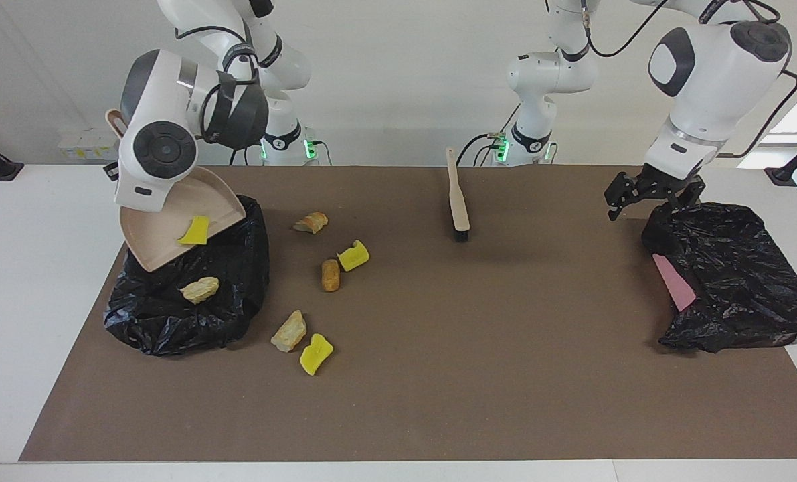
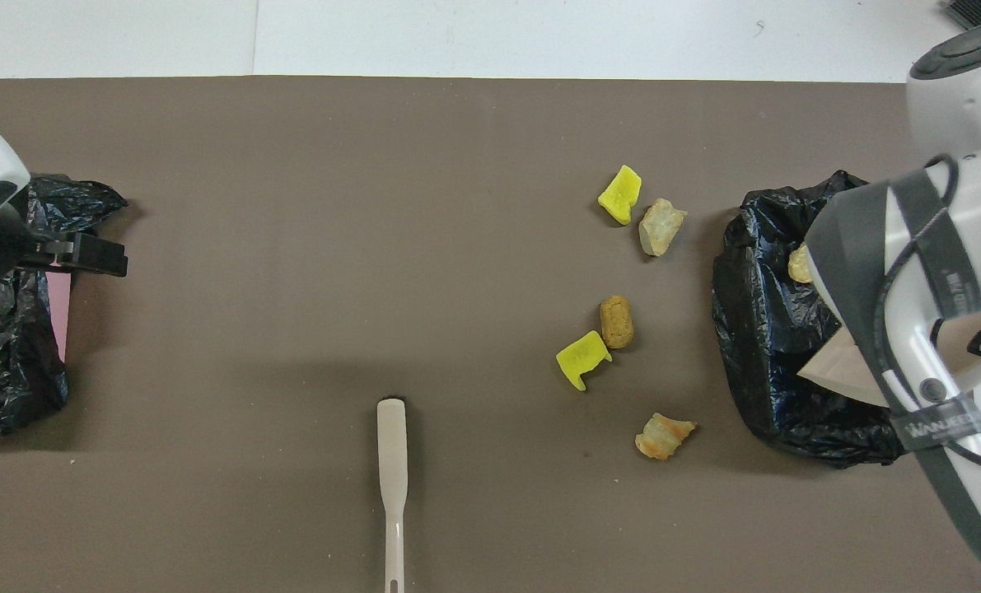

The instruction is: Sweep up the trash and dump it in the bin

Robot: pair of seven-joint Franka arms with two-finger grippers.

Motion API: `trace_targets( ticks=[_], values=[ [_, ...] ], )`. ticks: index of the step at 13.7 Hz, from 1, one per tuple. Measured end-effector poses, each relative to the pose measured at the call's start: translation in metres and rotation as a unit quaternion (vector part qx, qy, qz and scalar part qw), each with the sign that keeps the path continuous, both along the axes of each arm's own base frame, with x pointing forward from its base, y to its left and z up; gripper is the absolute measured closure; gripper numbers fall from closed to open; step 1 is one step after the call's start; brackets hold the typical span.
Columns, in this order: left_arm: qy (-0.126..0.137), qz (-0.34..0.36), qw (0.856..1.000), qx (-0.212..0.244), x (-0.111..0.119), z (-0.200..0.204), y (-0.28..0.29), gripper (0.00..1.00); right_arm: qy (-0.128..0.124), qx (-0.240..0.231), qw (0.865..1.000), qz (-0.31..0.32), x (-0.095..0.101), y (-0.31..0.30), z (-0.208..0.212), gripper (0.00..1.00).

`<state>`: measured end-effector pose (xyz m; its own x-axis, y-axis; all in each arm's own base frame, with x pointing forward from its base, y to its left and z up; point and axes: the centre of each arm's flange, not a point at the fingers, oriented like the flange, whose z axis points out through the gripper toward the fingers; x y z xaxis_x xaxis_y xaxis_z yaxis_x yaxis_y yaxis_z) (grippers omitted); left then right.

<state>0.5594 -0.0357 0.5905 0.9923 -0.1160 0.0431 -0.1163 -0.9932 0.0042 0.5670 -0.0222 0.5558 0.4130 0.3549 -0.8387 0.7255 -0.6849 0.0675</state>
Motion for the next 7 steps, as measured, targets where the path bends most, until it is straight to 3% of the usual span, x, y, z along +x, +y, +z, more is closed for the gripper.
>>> trace_targets(
  ticks=[3,7],
  values=[
    [0.016,-0.001,1.0,0.001,-0.008,0.028,0.0,0.0,0.009,-0.011,1.0,0.021,0.001,0.008,0.006,0.68],
    [0.016,0.001,1.0,0.001,-0.009,0.033,0.003,0.0,0.007,-0.017,1.0,0.026,0.004,0.01,0.007,0.68]
  ],
)
